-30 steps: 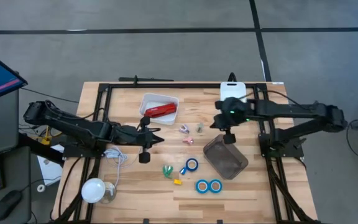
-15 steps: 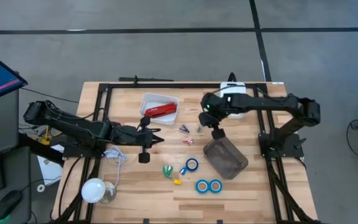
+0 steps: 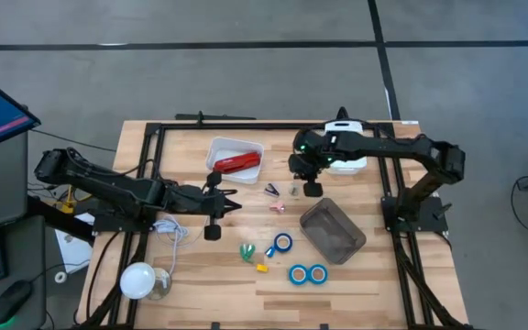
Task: Pick and place Stapler, Stapler remover, tape
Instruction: Put the gray staple remover into the right white bin
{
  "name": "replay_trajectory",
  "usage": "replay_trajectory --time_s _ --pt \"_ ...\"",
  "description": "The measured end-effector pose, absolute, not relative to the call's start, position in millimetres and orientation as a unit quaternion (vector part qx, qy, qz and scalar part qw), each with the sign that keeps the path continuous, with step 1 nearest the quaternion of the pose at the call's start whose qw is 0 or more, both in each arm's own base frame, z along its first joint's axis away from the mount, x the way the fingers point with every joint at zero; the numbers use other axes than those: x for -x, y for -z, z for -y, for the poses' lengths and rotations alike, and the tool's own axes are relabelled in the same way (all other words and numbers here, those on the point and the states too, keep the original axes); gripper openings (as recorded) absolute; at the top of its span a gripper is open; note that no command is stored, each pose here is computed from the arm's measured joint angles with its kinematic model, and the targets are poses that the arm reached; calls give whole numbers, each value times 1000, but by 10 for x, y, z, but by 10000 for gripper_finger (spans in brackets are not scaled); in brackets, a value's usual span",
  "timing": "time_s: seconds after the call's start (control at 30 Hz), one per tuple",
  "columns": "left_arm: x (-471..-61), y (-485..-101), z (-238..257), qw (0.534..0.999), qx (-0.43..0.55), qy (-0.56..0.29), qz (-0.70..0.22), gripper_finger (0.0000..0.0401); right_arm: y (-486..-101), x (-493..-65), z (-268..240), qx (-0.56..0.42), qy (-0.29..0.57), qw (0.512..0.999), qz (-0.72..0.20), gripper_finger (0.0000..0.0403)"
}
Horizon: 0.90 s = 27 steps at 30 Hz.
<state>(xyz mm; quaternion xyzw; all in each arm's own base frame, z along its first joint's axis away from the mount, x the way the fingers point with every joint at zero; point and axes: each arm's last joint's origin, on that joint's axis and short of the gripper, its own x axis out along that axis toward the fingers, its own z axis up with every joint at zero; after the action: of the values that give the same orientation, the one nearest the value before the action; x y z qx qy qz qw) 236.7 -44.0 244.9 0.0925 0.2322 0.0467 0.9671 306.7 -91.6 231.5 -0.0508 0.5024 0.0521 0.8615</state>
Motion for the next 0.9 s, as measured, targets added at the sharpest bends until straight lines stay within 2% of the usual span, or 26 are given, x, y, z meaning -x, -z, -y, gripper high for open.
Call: replay_trajectory --time_s 0.13,0.27,0.47,0.57,0.7,0.9 --pt "-2366 -2447 440 967 -93 -47 -233 2 -2041 -3203 897 39 -59 844 -531 20" --pt "-2360 -2435 438 965 -94 -46 -239 2 -1764 -3259 827 66 -37 802 -593 75" --pt "-2356 -2429 437 964 -96 -46 -243 2 -1779 -3308 659 129 -59 789 -598 173" --pt "-2354 -2422 437 964 -96 -46 -244 2 -1831 -3348 624 147 -50 788 -595 202" --pt "-2330 -2347 432 961 -99 -46 -255 2 -1796 -3339 649 146 -46 780 -607 206" --pt "-2270 -2175 418 956 -86 -50 -277 2 -1795 -3330 695 139 -26 780 -610 173"
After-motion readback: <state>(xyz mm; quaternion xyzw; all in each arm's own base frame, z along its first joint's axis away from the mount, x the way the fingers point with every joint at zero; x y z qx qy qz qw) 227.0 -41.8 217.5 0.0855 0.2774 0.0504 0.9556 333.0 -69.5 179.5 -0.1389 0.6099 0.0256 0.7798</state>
